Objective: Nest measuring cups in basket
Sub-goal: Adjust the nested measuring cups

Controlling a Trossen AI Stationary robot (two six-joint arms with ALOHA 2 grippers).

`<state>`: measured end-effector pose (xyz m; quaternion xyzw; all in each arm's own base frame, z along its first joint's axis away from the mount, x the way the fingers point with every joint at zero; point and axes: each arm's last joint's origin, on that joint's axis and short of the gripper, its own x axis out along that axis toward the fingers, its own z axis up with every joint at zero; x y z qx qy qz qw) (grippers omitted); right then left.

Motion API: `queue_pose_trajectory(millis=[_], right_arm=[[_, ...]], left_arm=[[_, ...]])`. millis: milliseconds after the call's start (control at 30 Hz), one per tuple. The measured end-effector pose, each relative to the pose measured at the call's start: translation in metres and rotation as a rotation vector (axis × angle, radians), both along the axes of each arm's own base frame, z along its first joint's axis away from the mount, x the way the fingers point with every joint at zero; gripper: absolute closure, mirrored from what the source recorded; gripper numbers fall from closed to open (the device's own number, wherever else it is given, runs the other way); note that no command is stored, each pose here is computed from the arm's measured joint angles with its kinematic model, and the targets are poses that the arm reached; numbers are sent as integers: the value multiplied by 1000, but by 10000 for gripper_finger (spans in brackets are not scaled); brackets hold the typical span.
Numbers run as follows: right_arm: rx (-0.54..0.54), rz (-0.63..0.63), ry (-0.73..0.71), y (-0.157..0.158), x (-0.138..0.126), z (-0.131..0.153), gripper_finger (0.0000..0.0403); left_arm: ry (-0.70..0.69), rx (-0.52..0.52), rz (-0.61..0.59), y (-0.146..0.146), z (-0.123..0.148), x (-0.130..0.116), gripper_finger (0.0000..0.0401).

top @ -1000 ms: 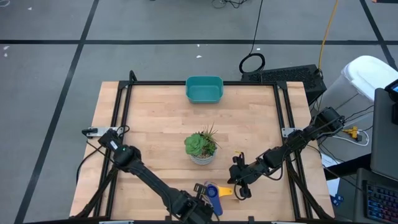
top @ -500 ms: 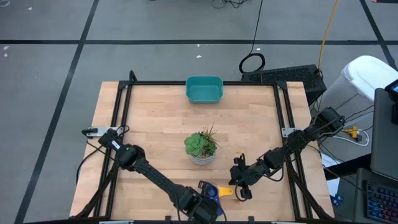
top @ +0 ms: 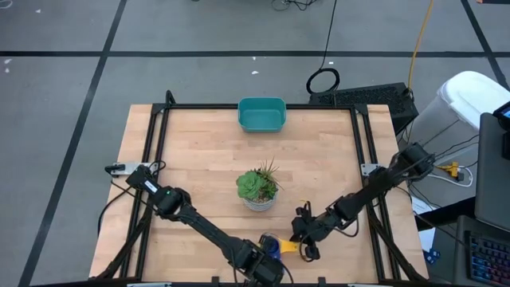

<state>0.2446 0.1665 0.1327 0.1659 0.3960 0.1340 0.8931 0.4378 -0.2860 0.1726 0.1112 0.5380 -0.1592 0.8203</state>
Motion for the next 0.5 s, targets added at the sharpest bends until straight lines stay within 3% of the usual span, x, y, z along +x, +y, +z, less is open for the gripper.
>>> queue_pose_trajectory(millis=[233,500], right_arm=[[0,56,61,15,18,-23,403],[27,91,37,22,27,-14,403]], left_arm=[[-23,-8,5,7,1,7,392],[-48,-25,7,6,2,10,391]])
